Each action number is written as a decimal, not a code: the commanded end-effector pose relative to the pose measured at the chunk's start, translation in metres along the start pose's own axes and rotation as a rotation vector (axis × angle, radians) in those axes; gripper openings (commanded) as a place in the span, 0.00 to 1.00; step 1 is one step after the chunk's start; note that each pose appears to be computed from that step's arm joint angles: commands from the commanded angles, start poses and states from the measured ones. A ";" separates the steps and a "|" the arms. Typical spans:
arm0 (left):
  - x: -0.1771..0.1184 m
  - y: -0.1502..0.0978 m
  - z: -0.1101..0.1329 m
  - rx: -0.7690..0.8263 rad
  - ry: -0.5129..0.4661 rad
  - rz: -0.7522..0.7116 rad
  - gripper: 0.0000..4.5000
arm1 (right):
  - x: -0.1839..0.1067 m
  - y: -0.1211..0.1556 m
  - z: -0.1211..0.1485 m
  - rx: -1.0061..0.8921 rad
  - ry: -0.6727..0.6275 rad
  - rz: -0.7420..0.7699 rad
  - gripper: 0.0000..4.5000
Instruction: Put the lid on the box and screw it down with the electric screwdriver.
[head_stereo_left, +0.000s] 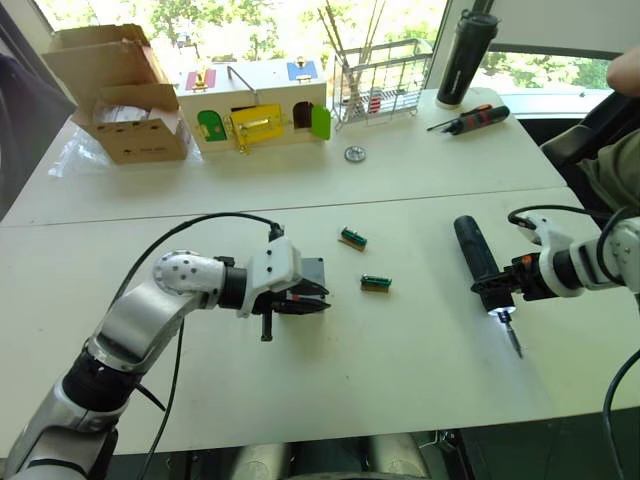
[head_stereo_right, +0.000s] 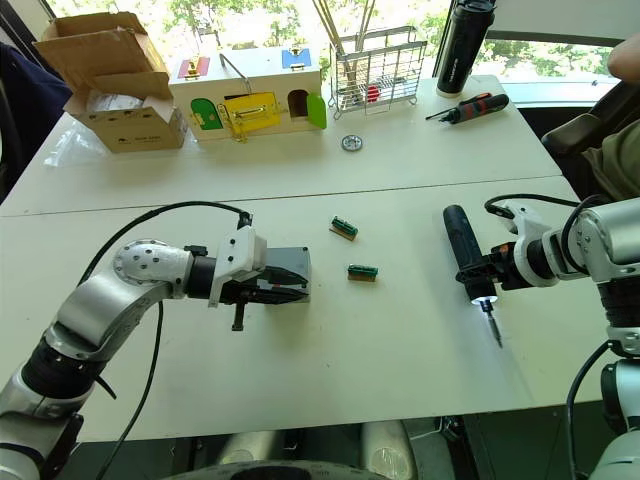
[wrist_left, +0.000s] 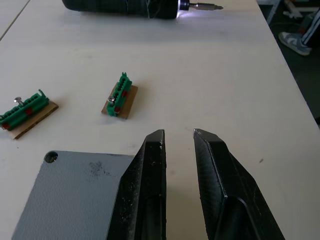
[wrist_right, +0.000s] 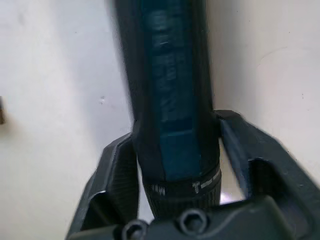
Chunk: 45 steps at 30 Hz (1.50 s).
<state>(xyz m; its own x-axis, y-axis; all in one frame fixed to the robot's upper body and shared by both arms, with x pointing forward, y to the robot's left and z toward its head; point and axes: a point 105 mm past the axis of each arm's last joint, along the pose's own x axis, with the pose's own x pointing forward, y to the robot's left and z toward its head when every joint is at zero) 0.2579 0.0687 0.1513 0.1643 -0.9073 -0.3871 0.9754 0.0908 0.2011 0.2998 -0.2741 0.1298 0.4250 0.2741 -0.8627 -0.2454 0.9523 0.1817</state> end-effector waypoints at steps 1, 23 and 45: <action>-0.001 0.001 0.004 0.033 -0.004 0.010 0.20 | -0.008 -0.008 0.006 -0.024 -0.026 -0.054 0.97; -0.033 0.039 0.007 -0.097 -0.078 0.153 0.20 | -0.053 0.022 0.061 -0.338 -0.288 -0.097 0.99; -0.056 0.036 -0.076 -0.390 0.056 0.466 0.20 | 0.032 0.217 -0.011 -0.734 -0.534 0.662 0.99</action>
<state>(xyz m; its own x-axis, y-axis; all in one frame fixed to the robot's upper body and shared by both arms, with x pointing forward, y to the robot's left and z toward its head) 0.2966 0.1593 0.1052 0.5779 -0.7129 -0.3973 0.7725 0.6348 -0.0155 0.2530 -0.0667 0.1333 0.3099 0.8719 -0.3792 -0.9337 0.3543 0.0517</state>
